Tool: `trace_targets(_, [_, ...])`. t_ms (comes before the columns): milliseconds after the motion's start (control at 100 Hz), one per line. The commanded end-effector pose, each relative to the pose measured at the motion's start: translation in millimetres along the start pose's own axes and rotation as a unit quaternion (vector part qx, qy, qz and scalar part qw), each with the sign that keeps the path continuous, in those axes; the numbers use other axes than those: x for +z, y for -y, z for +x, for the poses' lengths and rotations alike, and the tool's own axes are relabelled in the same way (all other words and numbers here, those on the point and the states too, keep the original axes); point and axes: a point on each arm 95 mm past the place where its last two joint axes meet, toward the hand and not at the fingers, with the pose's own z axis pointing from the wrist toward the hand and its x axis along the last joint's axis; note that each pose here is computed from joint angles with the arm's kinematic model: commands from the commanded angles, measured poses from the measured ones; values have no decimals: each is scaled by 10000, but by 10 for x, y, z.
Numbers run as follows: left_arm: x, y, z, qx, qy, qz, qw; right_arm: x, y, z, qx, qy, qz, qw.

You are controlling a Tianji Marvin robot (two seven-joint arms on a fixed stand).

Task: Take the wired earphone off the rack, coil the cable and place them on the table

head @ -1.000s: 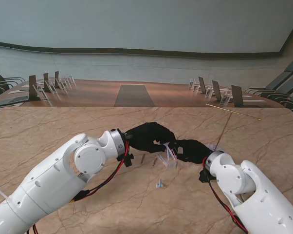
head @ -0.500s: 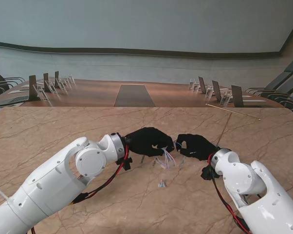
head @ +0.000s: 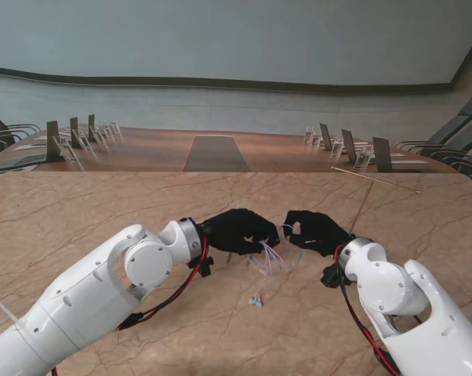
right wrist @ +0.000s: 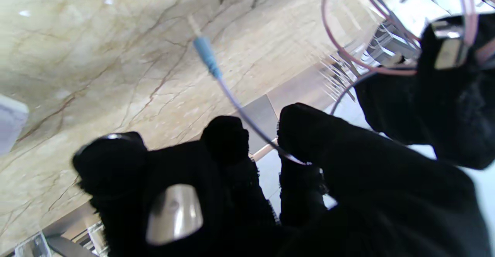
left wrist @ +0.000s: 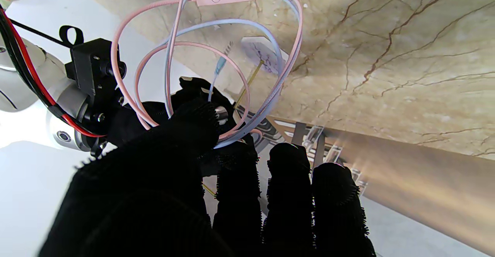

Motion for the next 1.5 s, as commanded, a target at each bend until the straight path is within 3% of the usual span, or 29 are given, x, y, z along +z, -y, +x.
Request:
trace_targets(0, [-10,-25,-16,-22,30,10,10000,-23,37,14,-76,4,124,9999])
trace_targets(130, [-24,-9,-30,1,33,29,10000,-24,55,-30,-472,57,196,9987])
trace_targets(320, [-33,-11,-39,13,49,36,10000,-7,75,-24,-629,12,291,9976])
trace_targets(800, [-74,-28,-109,27,167,94,9998,22,136,57,-427,-73,325,9985])
trace_targets(970, [-85,-24,-120,50,170,100,9998,23,110,8,-1062,-78,477,9932])
trace_targets(1490, [-113,-5,-153,99,193,97,9997,60,127,-11,-1500,68,911,9845])
